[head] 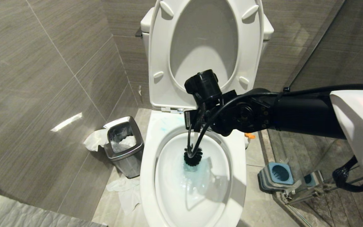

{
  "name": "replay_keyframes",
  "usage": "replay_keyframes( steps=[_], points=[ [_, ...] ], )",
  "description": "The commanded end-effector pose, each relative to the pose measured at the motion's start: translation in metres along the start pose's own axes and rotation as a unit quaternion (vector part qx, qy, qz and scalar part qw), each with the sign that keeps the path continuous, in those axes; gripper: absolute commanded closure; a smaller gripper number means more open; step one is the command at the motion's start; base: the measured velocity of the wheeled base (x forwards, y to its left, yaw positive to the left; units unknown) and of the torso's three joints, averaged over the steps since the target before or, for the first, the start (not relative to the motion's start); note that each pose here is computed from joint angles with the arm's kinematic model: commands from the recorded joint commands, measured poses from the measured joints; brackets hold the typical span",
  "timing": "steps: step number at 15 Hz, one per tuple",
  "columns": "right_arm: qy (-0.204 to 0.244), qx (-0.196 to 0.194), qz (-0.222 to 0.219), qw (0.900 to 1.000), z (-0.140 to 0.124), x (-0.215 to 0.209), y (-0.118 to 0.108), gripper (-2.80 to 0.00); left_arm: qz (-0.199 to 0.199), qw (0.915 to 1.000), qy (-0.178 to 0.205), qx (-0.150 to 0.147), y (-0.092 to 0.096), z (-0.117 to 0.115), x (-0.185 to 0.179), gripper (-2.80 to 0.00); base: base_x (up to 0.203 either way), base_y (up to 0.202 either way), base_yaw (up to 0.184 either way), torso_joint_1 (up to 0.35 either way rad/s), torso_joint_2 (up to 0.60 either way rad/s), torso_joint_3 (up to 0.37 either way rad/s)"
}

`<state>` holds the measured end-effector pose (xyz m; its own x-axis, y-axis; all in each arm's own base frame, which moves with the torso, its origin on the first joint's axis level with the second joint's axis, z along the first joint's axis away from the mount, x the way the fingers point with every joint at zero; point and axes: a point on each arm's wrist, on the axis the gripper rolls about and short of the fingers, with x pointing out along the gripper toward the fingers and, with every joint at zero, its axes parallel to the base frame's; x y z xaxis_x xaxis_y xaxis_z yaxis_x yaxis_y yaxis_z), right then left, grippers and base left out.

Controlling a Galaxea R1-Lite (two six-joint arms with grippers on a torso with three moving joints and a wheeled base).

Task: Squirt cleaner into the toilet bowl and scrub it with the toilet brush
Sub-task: Scrub the toilet bowl

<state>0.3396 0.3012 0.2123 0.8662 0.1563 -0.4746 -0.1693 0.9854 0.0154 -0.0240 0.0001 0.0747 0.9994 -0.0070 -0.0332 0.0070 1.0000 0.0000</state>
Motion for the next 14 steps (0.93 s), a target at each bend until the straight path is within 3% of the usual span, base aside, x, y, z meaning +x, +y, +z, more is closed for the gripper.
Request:
replay_keyframes(
  steps=[1, 4, 9, 11, 14],
  points=[
    [0.009, -0.011, 0.019, 1.0, -0.01, -0.015, 0.016, 0.0, 0.0, 1.0, 0.001, 0.0, 0.0, 0.0, 0.0, 0.0, 0.0, 0.0, 0.0, 0.0, 0.0, 0.0],
    [0.026, -0.032, 0.04, 0.998, -0.024, -0.054, 0.022, 0.0, 0.0, 1.0, 0.001, 0.0, 0.0, 0.0, 0.0, 0.0, 0.0, 0.0, 0.0, 0.0, 0.0, 0.0],
    [0.053, -0.058, 0.019, 0.997, -0.05, -0.114, -0.021, 0.0, 0.0, 1.0, 0.001, 0.0, 0.0, 0.0, 0.0, 0.0, 0.0, 0.0, 0.0, 0.0, 0.0, 0.0],
    [0.051, -0.043, -0.007, 0.998, -0.046, -0.109, -0.036, 0.0, 0.0, 1.0, 0.001, 0.0, 0.0, 0.0, 0.0, 0.0, 0.0, 0.0, 0.0, 0.0, 0.0, 0.0],
    [0.023, -0.019, -0.011, 0.999, -0.022, -0.093, -0.03, 0.0, 0.0, 1.0, 0.001, 0.0, 0.0, 0.0, 0.0, 0.0, 0.0, 0.0, 0.0, 0.0, 0.0, 0.0]
  ],
)
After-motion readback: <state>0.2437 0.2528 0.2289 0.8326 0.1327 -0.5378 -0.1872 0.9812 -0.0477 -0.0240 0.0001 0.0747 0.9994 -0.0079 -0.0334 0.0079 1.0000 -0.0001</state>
